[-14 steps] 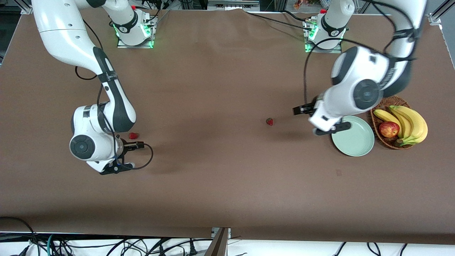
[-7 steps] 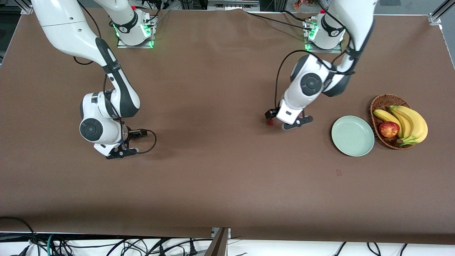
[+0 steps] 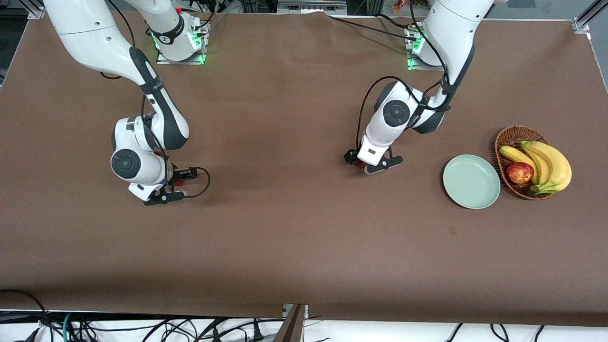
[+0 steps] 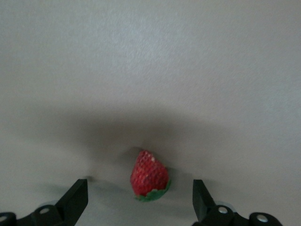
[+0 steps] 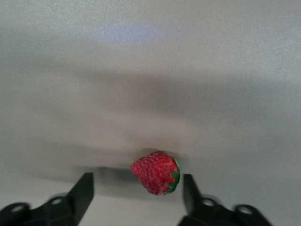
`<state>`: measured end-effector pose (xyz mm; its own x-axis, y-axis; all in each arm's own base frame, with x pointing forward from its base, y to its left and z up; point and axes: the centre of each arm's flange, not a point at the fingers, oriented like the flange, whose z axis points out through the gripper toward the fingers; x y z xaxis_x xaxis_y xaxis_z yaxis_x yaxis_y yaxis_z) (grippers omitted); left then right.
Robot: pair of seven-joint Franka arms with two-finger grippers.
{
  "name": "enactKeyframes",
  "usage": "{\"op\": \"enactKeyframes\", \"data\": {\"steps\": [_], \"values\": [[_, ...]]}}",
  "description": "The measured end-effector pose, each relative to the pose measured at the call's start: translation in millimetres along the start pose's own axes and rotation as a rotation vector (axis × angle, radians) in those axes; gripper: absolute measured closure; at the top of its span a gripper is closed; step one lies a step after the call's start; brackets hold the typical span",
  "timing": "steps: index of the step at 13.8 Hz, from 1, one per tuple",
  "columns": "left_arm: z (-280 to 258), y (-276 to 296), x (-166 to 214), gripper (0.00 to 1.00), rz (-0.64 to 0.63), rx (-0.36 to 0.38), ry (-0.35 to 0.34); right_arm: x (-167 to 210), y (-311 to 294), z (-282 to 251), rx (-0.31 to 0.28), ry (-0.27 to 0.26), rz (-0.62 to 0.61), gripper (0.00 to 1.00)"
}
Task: Collect all strawberries into plate
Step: 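Lift the strawberry over the plate while the right gripper grasps another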
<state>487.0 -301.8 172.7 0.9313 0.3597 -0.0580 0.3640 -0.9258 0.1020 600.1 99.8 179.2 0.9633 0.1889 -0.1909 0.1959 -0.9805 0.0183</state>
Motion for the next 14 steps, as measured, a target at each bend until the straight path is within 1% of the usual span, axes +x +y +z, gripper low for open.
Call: {"op": "enactKeyframes", "data": {"steps": [1,2,4,5,6,8,9,11,14], "values": [[1.3,0.3,1.3,0.12,0.005,-0.007,0.012,-0.4,0.4,0.6,0.0,-0.001,0.001,0.35],[4.4,-0.1,2.7,0.12,0.011,-0.012,0.021,-0.7,1.0,1.0,0.0,-0.002,0.002,0.45],[9.1,-1.9,4.2,0.28,0.014,-0.01,0.025,-1.0,1.7,1.3,0.0,-0.002,0.003,0.67],[8.9,-1.7,4.3,0.28,0.017,-0.01,0.027,-1.0,1.9,-0.3,0.0,0.0,0.003,0.74],[8.2,-1.0,4.9,0.34,0.018,-0.013,0.03,-0.6,2.0,-2.6,0.0,0.006,0.003,0.74],[4.3,3.2,6.2,0.59,0.02,-0.025,0.039,3.6,1.7,-11.9,0.0,0.033,0.007,0.74],[3.4,4.0,6.5,0.68,0.021,-0.027,0.041,8.3,-0.9,-19.9,0.001,0.054,0.01,0.74],[2.8,4.1,7.0,0.68,0.021,-0.027,0.042,19.8,-17.3,-39.2,0.018,0.096,0.046,0.74],[-13.9,4.3,16.7,0.68,0.011,-0.029,0.052,35.0,-85.9,-58.7,0.063,0.14,0.135,0.74]]}}
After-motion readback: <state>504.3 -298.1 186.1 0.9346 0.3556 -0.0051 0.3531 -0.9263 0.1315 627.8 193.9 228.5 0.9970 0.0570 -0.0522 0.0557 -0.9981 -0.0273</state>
